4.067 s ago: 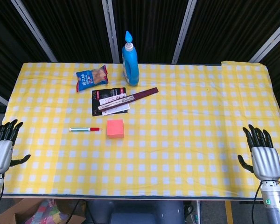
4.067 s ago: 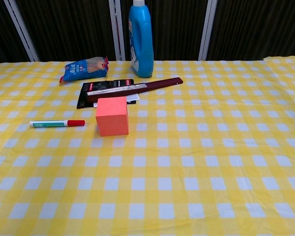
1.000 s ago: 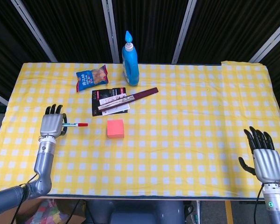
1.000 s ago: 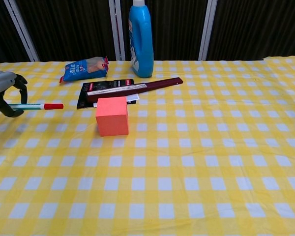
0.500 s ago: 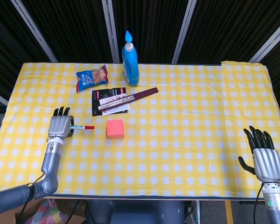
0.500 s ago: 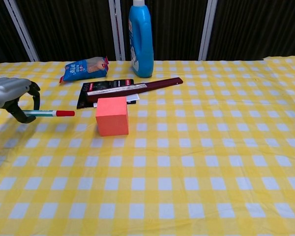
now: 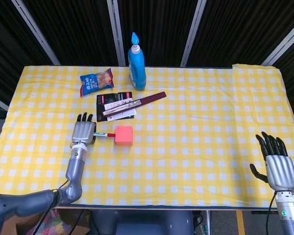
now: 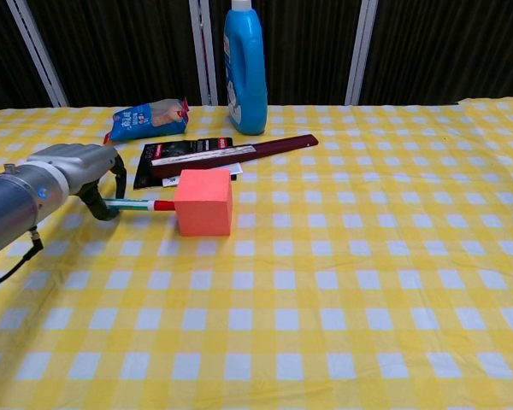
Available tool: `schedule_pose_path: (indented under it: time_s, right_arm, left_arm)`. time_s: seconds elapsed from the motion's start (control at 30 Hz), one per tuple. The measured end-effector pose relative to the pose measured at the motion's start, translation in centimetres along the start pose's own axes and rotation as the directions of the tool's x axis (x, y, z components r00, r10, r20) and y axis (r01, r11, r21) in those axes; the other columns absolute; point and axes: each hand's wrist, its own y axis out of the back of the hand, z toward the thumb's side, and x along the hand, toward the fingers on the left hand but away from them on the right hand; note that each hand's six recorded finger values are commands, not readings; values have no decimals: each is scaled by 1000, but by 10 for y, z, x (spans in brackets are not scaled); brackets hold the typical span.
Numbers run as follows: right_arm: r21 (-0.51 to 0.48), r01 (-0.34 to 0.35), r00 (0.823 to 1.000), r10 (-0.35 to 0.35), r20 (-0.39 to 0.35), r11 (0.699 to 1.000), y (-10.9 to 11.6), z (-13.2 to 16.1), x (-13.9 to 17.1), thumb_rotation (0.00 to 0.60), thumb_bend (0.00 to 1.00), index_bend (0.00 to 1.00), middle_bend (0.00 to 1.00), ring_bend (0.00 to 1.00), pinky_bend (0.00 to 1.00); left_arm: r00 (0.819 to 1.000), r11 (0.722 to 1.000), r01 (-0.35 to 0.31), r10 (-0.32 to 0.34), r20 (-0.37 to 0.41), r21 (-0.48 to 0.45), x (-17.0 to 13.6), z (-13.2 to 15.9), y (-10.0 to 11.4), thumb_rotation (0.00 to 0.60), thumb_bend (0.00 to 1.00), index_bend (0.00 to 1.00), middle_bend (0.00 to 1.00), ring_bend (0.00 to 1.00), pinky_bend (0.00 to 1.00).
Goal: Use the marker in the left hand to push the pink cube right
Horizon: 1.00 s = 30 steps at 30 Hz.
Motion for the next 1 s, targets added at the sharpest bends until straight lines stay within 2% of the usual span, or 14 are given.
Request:
schedule_pose_path:
  time_s: [0.2, 0.4, 0.83, 1.0]
  right_arm:
    - [-4, 1, 1000, -1, -1, 1000, 1, 0, 0, 600, 379, 0, 0, 0, 0]
    - [-6, 1, 1000, -1, 1, 1000, 1, 0, -1, 600, 378, 0, 0, 0, 0]
    - [-7, 1, 1000, -1, 2, 1000, 1, 1, -1, 600, 378, 0, 0, 0, 0]
    - [-8, 1, 1000, -1, 3, 1000, 1, 1, -1, 600, 379, 0, 0, 0, 0]
  left_arm:
    - [999, 1000, 18, -18, 35, -21, -3, 34, -2, 600, 440, 577, 109, 0, 76]
    - [998, 999, 19, -16, 64, -35, -8, 55, 0, 600, 440, 579, 110, 0, 76]
    - [999, 1000, 5, -4, 53, -8, -12, 46, 11, 600, 450, 583, 113, 0, 76]
    - [998, 1000, 12, -12, 62, -10, -13, 51, 11, 600, 450, 584, 113, 0, 76]
